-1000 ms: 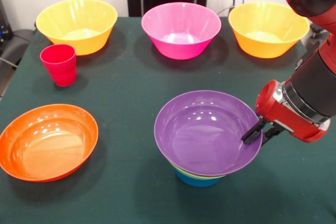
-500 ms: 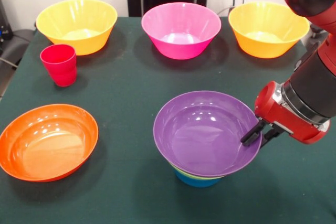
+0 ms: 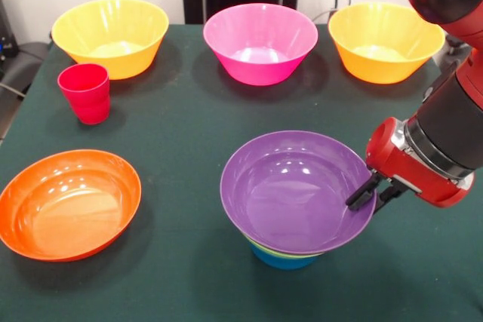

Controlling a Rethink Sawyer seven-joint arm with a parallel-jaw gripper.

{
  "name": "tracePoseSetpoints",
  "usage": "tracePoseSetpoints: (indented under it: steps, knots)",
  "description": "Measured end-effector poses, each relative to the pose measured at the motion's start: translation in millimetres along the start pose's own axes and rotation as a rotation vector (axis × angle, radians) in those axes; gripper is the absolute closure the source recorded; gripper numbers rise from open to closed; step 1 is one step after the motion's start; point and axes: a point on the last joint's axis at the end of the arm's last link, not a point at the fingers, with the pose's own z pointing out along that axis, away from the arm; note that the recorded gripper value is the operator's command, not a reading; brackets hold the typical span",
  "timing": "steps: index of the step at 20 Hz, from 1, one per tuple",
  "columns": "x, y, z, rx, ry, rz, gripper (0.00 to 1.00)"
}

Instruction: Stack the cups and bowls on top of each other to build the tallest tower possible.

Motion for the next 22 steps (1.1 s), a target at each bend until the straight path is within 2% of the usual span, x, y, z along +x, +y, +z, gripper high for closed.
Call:
tracePoseSetpoints:
  steps: [8,16,22]
  knots:
    - [-0.3,-0.4,0.3,-0.001,-0.003,0.001,1.00]
    - [-1.8,-2.3,3.7,0.004,-0.038,-0.004,1.00]
    - [0.7,-6.8,5.9,0.010,-0.032,-0.002,1.00]
